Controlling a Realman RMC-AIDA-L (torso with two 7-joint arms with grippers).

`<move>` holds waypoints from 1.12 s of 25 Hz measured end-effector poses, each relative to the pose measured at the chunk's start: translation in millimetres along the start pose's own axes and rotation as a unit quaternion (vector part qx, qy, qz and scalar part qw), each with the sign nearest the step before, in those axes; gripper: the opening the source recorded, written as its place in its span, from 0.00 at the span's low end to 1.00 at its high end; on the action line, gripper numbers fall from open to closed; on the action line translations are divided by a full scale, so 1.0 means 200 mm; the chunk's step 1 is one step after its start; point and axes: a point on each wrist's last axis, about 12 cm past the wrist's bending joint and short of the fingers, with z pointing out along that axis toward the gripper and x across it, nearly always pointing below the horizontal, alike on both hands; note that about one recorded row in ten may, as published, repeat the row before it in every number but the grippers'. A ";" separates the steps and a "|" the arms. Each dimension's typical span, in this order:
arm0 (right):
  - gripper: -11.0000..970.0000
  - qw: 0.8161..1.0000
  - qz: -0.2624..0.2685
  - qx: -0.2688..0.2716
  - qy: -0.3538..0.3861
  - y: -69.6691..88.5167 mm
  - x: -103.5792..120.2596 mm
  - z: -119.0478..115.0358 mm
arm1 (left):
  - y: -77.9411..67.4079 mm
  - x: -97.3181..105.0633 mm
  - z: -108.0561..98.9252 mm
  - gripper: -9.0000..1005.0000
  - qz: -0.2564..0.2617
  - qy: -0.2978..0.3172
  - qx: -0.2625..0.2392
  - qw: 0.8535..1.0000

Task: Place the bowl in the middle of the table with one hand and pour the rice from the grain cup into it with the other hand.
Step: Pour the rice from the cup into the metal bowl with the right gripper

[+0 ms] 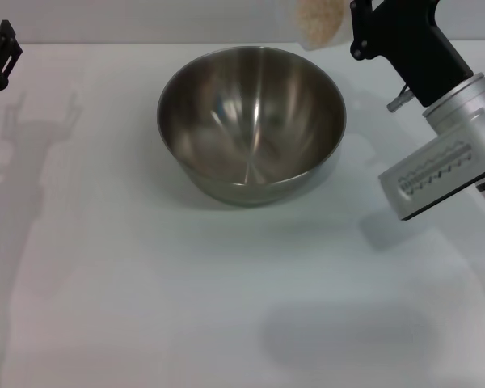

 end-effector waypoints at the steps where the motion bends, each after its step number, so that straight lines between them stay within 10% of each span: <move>1: 0.02 1.000 -0.020 0.001 -0.002 0.00 0.00 0.00 | 0.00 0.00 0.00 0.85 0.000 0.000 0.000 1.000; 28: 0.02 0.949 -0.305 -0.051 -0.053 0.06 -0.05 0.10 | 0.00 -0.03 0.04 0.85 -0.004 -0.011 -0.005 1.000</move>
